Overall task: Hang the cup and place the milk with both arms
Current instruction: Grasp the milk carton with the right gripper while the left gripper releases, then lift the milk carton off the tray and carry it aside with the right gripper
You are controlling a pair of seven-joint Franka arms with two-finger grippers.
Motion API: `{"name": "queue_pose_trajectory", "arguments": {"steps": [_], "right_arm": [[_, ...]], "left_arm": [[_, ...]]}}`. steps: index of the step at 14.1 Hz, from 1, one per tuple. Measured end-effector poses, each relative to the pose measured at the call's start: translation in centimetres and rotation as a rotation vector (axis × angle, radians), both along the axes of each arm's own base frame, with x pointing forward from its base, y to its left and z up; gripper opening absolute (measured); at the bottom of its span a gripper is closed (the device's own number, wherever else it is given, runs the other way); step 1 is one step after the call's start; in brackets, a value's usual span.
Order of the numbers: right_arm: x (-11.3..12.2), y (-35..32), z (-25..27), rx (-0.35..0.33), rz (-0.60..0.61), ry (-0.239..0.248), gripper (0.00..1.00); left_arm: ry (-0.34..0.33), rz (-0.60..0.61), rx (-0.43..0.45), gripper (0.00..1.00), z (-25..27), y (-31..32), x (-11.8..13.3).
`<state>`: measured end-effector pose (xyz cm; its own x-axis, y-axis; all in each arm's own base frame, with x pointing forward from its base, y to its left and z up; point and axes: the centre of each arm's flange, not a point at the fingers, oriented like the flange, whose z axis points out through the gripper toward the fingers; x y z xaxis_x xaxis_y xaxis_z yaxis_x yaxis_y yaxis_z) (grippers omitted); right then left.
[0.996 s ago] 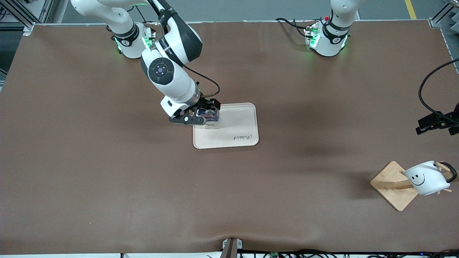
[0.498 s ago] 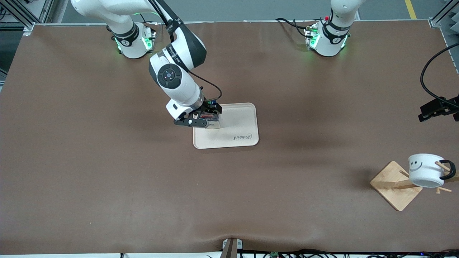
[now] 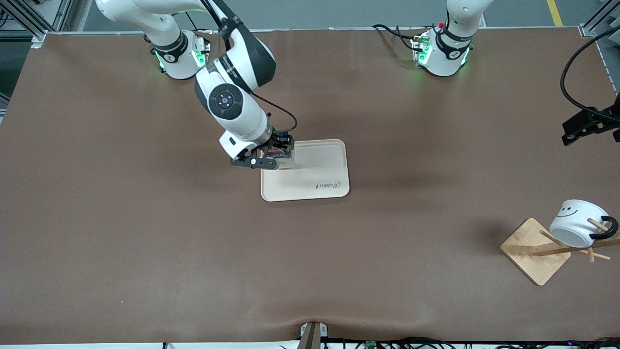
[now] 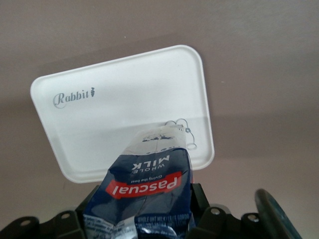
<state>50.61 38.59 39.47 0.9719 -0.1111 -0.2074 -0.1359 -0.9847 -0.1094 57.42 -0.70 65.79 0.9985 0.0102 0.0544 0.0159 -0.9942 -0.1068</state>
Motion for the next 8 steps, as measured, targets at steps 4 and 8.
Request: {"name": "queue_pose_trajectory", "arguments": {"steps": [4, 8], "right_arm": [[3.7, -5.8, 9.1, -0.016, -0.029, 0.022, 0.72], [7.8, -15.9, 7.3, -0.095, 0.053, 0.010, 0.65]], "left_arm": [[0.018, -0.012, -0.026, 1.00, 0.2, -1.4, -0.6], [0.051, -0.003, -0.015, 1.00, 0.6, -2.4, -1.7]]}}
